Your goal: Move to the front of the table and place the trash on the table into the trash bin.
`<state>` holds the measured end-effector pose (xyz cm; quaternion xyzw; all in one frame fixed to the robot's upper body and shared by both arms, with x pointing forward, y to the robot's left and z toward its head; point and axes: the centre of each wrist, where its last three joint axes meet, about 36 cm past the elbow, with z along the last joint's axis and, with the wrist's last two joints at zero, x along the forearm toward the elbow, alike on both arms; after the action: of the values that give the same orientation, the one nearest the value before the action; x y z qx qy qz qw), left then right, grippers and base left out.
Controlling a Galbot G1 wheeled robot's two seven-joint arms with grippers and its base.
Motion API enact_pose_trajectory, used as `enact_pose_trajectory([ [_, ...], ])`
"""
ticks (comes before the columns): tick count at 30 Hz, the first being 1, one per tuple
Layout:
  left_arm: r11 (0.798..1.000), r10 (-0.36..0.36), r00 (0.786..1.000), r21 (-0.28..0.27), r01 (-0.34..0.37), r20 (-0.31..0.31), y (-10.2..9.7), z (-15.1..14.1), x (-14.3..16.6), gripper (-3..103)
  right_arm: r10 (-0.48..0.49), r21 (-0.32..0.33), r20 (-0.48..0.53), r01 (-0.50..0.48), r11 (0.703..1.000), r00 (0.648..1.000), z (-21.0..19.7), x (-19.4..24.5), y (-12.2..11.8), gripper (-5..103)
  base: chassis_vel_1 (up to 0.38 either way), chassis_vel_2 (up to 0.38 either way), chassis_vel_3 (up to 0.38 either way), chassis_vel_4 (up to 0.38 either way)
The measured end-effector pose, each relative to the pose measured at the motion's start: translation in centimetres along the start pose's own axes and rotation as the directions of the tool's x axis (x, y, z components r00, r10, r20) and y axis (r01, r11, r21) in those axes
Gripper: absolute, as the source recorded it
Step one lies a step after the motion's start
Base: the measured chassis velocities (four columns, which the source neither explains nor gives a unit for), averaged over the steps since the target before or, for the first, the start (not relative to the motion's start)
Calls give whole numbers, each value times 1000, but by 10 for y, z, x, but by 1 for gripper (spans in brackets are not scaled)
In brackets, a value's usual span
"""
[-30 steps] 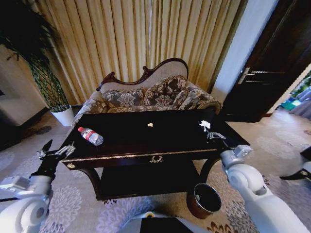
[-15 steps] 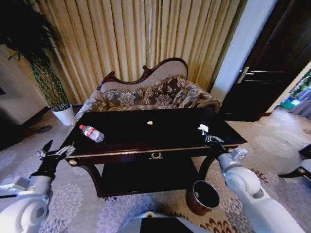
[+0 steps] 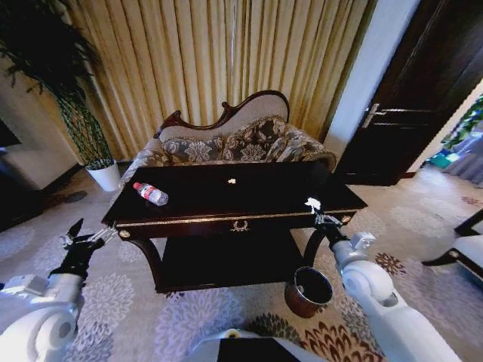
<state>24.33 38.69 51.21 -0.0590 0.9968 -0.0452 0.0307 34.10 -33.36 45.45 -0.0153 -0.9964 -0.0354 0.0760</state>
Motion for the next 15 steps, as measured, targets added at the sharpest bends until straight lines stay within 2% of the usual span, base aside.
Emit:
enact_pose_trajectory([
  [3,1000,3,1000,-1,-3,3,0,0,0,100,18,13,-31,-18,1000,999,11,1,-7,0,0,0,0,0],
  [6,1000,3,1000,4,-3,4,-1,0,1,100,39,78,-84,-32,996,996,30,6,-19,0,0,0,0,0],
  [11,1000,3,1000,14,-3,3,-3,2,2,100,58,87,-137,-46,995,989,52,7,-28,0,0,0,0,0],
  [15,1000,3,1000,16,-3,1,-3,3,3,100,87,61,-213,-75,995,973,84,3,-33,0,0,0,0,0],
])
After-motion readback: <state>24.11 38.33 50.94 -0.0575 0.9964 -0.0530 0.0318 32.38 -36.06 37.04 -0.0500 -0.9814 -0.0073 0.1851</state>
